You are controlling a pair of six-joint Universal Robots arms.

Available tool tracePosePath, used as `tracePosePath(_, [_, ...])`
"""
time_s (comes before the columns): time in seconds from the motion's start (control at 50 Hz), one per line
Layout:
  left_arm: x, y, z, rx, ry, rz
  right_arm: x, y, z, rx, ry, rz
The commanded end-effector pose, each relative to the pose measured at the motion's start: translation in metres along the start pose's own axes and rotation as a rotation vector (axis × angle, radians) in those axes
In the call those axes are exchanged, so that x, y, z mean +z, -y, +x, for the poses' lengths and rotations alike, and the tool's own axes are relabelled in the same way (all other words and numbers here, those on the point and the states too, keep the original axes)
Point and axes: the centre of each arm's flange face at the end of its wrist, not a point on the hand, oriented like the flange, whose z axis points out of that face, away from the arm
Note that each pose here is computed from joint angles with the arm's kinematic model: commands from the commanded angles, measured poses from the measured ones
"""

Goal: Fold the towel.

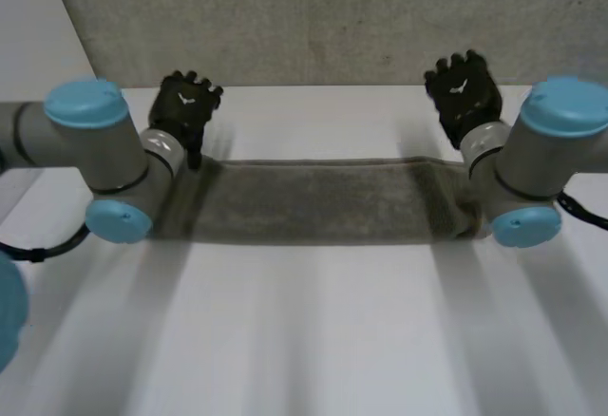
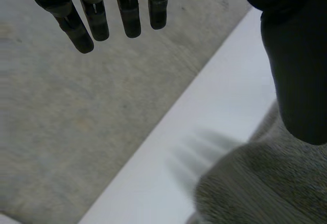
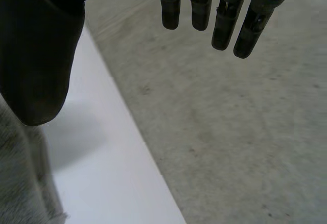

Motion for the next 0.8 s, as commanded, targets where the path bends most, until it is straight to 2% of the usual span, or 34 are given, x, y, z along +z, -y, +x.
tracePosePath(0.02, [-0.039, 0.024, -0.019, -0.019, 0.014, -0.007, -0.047, 0.031, 0.030, 0.152, -0.010, -0.018])
tracePosePath(0.1, [-0.058, 0.024, -0.020, -0.030, 0.005, -0.027, -0.066, 0.029, 0.031, 0.189, 0.027, -0.076])
tracePosePath(0.14, [-0.067, 0.022, -0.017, -0.032, -0.004, -0.039, -0.080, 0.018, 0.029, 0.208, 0.071, -0.161])
tracePosePath(0.3, [-0.106, 0.009, -0.010, -0.034, -0.002, -0.051, -0.100, -0.015, 0.021, 0.248, 0.154, -0.352])
tracePosePath(0.5, [-0.122, -0.001, -0.001, -0.035, -0.017, -0.071, -0.101, -0.062, -0.003, 0.274, 0.207, -0.474])
tracePosePath(0.68, [-0.123, -0.002, 0.001, -0.045, -0.021, -0.075, -0.087, -0.089, -0.014, 0.284, 0.190, -0.487])
tracePosePath(0.8, [-0.123, -0.003, 0.002, -0.052, -0.024, -0.075, -0.080, -0.093, -0.015, 0.311, 0.173, -0.476])
